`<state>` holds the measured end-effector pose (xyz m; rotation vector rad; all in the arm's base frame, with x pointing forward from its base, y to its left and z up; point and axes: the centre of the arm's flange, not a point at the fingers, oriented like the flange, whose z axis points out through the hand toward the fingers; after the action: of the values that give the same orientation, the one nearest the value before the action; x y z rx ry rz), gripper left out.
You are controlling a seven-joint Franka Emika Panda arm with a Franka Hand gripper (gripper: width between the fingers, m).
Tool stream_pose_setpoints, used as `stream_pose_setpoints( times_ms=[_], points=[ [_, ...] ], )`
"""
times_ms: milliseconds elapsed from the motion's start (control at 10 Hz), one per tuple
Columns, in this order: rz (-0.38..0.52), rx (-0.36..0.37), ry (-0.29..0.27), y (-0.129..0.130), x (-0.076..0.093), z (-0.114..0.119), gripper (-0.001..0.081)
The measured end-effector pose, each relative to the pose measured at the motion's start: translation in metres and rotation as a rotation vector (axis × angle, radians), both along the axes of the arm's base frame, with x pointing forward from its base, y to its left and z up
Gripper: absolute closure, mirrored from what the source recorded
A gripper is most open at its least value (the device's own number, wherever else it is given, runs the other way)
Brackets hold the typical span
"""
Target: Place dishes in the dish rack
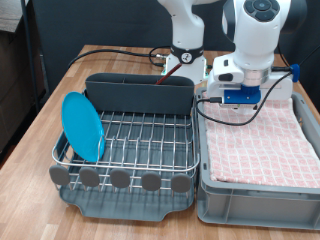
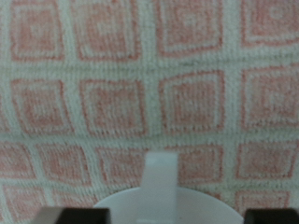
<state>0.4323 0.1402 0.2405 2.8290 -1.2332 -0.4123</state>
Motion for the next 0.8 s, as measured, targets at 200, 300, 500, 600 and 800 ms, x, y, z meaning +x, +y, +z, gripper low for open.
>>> stream_pose_setpoints(
  times_ms=[200,300,500,600,800],
  points=[
    [-0.005,0.002,-0.002,0.0,-0.001,-0.001,0.0567],
    [-0.009,0.002,-0.003,-0.001,-0.001,-0.001,0.0733],
    [-0.028,-0.006,-0.007,-0.002,0.001,0.0,0.0734],
    [-0.037,-0.014,-0.018,-0.004,0.003,0.004,0.0733],
    [-0.057,-0.036,-0.056,-0.009,0.01,0.022,0.0733]
  ],
)
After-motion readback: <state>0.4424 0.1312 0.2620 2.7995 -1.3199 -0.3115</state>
